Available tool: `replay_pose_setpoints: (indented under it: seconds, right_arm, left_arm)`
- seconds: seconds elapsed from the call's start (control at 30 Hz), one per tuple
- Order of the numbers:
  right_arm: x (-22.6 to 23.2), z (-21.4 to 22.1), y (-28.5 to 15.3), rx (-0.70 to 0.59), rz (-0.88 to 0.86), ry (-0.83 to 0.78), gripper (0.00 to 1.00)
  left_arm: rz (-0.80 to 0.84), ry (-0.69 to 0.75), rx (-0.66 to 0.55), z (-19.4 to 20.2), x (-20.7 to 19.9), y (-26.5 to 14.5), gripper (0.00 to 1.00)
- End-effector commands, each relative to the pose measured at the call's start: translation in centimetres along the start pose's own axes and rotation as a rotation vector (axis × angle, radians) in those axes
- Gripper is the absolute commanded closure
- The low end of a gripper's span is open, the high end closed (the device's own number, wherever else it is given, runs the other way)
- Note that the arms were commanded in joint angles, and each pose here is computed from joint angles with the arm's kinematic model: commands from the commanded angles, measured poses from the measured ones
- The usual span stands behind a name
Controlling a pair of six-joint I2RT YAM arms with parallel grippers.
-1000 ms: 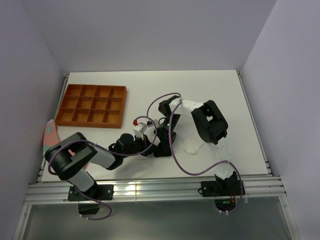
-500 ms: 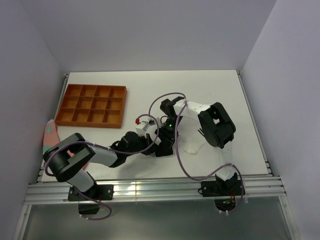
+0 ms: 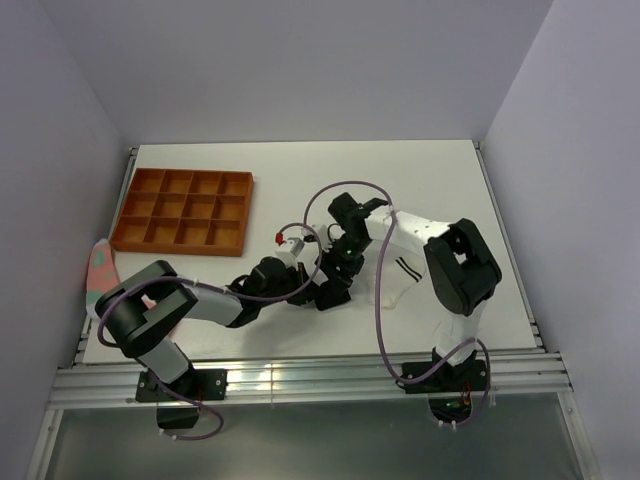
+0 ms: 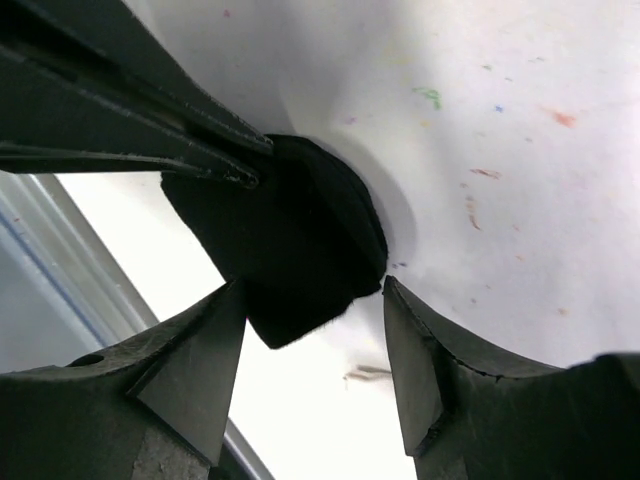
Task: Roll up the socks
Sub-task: Roll the sock at the center of the board.
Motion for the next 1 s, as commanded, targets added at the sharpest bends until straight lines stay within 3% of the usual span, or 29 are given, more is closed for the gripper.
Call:
replay_pose_setpoints:
  seconds: [0.0,0.63,0.97]
  right_arm:
    - [-2.1,-1.1,-1.6,-0.082,0.130,-0.052,0.36]
    - [-1.3,0.7,-5.3,-0.238,0.195,-0.149,0.33]
    - [-0.6,3.3,-6.5,-0.324,0.321,-0.381,0.34]
  left_arm:
    - [-0.172,0.004,0.170,4.6,4.3,-0.8,1.00]
    - [-0.177,-0.005,0.214,5.3,4.4,0.0,1.00]
    - [-0.162,0.000,0.217,4.9,3.8,0.5,1.00]
Point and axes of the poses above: each gripper's point midway between its finger pads, its own y axis out along the fingers, its own x axis along the line the jaws close on, z = x × y, the point moved 1 cm from there along -y, back along the fingers, and after that the axes turned 1 degree about -y, right-handed, at the moved point
